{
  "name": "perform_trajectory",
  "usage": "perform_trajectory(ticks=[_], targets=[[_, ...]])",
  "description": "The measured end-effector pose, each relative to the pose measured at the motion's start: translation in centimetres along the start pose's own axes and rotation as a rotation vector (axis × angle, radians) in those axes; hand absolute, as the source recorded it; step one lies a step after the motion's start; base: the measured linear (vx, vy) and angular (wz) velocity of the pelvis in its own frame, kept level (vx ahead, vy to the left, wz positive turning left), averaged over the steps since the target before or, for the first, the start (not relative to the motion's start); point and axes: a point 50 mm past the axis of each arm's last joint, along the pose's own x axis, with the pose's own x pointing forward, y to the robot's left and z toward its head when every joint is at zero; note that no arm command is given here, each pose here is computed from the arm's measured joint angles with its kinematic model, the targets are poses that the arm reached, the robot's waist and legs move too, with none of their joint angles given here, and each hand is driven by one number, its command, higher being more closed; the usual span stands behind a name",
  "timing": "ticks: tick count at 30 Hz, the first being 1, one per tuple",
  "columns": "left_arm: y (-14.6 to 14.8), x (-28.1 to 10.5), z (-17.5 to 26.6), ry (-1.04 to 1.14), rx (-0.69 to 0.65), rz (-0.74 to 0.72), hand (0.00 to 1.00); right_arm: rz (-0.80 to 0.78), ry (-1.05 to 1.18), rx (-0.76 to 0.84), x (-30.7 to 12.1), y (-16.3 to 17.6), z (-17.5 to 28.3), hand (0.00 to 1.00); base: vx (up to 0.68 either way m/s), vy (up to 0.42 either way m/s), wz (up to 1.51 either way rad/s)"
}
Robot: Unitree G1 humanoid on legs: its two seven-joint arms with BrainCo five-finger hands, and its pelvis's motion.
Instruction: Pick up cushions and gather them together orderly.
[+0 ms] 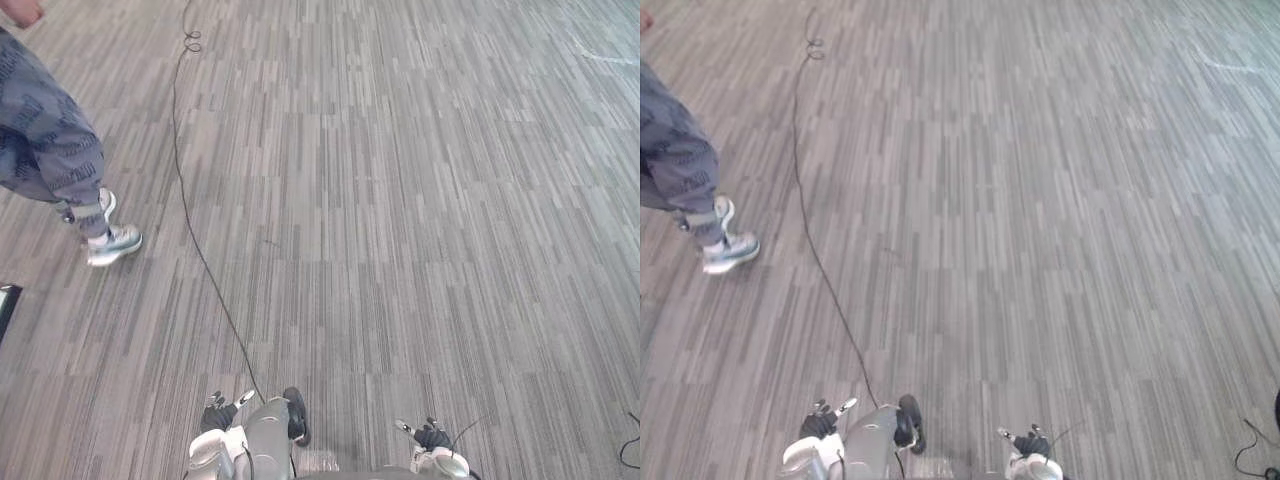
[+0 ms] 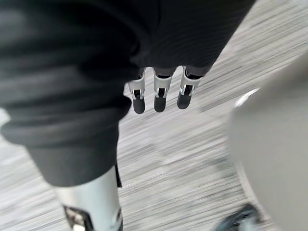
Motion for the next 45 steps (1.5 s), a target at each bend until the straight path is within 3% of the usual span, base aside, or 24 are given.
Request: perform_trajectory(ticks=[8,15,21,28,33,40,45], targets=[[-3.4,0.2,0.3,0.025,0.033,-0.094,0.00,-0.028,-0.069,0.043,0.4,-1.0,1.9,0.00,0.47,0.000,0.32],[-3.0,-0.1,-1.0,0.068,0.010,-0.074,0.00,-0.047,-0.095,0.031,1.0,-2.0,3.5,0.00,0.67,-0.216,0.36],[-0.7,0.0,0.0,0.003,-0.072,0.004,0.00,0.011,-0.061,-0.016,0.8,-0.1,2.6,0.00,0.61,-0.105,-0.35],[-1.1,-0.3,1.3,-0.081,-0.146,0.002,0.00,0.041,-0.008,-0.049,0.3,1.2,0.8,0.00,0.68,0.187,-0.76],[0.7,0.1,1.3,-0.064,-0.069,0.028,0.00,0.077,0.009,-0.049,-0.1,2.5,0.2,0.00,0.71,0.298,-0.86],[-2.0,0.2,0.6,-0.002,0.012,-0.058,0.00,0.095,-0.100,-0.066,0.0,2.5,2.4,0.00,0.53,0.120,-0.55],[-1.5,-0.1,-0.9,0.039,0.045,-0.053,0.00,0.050,-0.039,-0.097,0.5,0.6,1.6,0.00,0.61,-0.042,-0.12]])
